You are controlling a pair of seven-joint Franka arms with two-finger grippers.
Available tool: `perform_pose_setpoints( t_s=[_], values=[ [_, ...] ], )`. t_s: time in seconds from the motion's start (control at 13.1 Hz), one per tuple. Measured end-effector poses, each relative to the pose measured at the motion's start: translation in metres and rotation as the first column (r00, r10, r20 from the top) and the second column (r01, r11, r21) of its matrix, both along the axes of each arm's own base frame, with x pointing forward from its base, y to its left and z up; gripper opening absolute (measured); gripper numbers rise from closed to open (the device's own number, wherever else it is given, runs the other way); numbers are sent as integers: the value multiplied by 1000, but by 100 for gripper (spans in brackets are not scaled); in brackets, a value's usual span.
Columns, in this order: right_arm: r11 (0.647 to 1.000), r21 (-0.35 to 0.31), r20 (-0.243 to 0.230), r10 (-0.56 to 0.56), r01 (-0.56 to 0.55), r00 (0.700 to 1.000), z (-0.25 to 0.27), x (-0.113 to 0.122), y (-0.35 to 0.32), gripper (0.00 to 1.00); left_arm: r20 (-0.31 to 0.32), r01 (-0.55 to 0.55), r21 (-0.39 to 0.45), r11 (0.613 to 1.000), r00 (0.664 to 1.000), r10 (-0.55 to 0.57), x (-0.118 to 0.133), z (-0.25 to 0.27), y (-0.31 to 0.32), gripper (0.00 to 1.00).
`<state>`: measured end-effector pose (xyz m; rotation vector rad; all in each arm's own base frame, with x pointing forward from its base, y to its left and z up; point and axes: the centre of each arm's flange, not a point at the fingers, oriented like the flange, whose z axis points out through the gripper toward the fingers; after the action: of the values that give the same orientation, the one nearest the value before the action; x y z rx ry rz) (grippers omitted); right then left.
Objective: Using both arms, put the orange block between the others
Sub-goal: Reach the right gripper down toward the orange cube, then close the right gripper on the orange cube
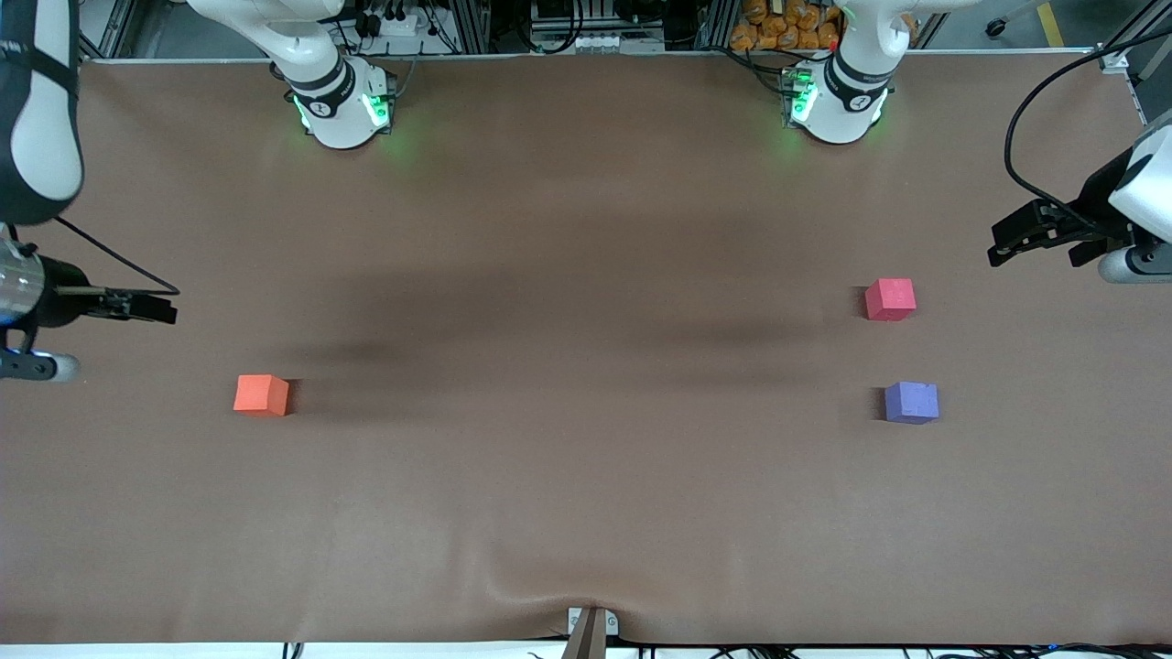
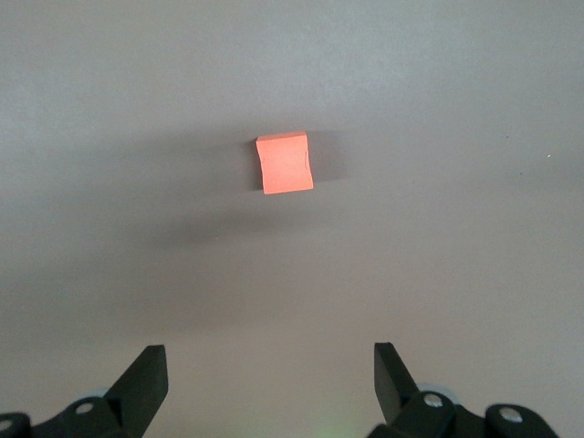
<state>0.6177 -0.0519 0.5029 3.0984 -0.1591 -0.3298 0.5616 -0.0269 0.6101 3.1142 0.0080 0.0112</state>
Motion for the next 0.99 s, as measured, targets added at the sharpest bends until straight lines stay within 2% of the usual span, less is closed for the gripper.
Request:
perform_pose_setpoints(
  t_s=[0.31,0.46,0.53,0.69,0.99],
  values=[
    [999,-43,-29,11,-12,1000,-29,10,-4,100,-13,-8,0,1000,1000,8,4,-7,4,100],
    [996,-74,-54,48,-52,997,-53,18,-8,100,-14,-8,0,1000,1000,8,5,-8,4,100],
    [994,-69,-59,78,-83,995,-68,24,-8,100,-14,-8,0,1000,1000,8,5,-8,4,100],
    [991,-70,-30,115,-116,993,-98,39,-8,100,-14,-10,0,1000,1000,10,5,-8,6,100],
    [995,-19,-33,95,-96,995,-155,52,-8,100,-13,-21,0,1000,1000,21,5,-8,12,100]
  ],
)
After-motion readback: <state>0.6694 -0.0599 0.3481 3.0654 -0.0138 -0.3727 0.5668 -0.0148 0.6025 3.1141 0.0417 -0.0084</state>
